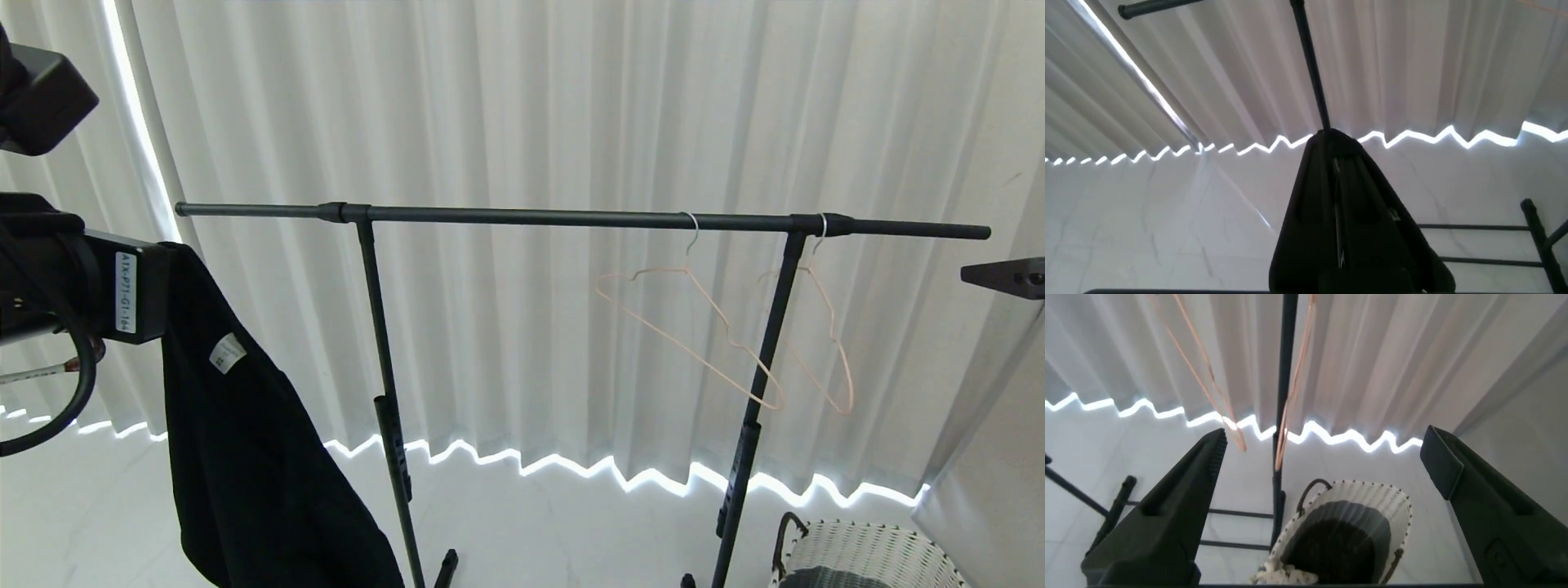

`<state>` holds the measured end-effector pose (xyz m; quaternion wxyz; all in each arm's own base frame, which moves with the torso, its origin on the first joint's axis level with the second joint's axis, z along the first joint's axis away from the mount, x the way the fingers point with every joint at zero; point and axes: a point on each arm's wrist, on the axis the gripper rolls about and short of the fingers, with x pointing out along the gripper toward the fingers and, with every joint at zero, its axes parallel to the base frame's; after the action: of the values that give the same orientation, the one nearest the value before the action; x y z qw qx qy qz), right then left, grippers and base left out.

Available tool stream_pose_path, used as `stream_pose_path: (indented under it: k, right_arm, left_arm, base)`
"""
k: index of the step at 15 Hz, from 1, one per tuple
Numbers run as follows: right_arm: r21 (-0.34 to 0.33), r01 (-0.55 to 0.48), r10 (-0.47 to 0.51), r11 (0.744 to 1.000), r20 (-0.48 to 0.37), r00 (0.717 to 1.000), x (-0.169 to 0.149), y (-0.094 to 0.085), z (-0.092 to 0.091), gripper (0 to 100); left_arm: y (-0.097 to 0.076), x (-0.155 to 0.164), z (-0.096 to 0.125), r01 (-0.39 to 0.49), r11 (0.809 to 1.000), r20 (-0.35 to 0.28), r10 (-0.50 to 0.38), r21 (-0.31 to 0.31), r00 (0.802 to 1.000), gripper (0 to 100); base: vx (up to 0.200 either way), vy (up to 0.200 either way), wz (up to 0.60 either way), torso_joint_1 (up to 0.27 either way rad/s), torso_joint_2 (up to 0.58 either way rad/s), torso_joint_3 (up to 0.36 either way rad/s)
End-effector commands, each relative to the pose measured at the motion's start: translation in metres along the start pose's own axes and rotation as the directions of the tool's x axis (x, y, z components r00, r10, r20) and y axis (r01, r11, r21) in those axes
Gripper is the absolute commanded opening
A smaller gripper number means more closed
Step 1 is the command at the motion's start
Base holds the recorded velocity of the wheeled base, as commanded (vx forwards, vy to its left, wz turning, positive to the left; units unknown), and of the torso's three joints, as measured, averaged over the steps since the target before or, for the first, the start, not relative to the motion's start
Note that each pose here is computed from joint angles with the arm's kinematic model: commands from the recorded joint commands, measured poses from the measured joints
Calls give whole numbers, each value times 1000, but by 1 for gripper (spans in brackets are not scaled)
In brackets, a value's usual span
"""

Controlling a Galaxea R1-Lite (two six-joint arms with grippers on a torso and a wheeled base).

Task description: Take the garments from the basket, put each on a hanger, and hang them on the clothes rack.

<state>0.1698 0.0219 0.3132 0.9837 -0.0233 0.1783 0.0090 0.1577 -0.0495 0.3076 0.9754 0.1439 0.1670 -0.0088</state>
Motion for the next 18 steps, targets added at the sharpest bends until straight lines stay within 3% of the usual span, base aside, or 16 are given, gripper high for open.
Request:
stream_pose_path:
  k: [1, 5, 10, 12, 15, 18]
  right_arm:
    - [-1, 0, 0, 1000, -31, 1000, 10, 1, -2, 100]
    - [-2, 10, -10, 1000, -72, 997, 43, 3, -5, 100]
    - [13, 17, -14, 1000, -182, 983, 83, 7, -17, 100]
    - [37, 43, -34, 998, -210, 977, 114, 4, -25, 100]
    - [64, 65, -45, 996, -278, 960, 167, 5, -46, 100]
    - [117, 94, -52, 989, -317, 947, 186, 4, -60, 100]
  left_arm:
    - [0, 1, 0, 0, 1000, -2, 0, 0, 1000, 0]
    - [-1, 2, 0, 2, 1000, -5, -2, 2, 1000, 0]
    - [-1, 3, 0, 3, 1000, -8, -2, 5, 1000, 0]
    - [-1, 3, 0, 2, 1000, -7, -2, 4, 1000, 0]
    - [-1, 2, 0, 1, 1000, -6, -1, 3, 1000, 0]
    - [-1, 2, 0, 2, 1000, -4, -2, 13, 1000, 0]
  base:
    - [200, 0, 0, 2, 2, 2]
    - [200, 0, 0, 1, 1, 2]
    - [0, 0, 0, 0, 0, 0]
    - [0, 0, 0, 0, 0, 0]
    - [0, 0, 0, 0, 0, 0]
    - [0, 0, 0, 0, 0, 0]
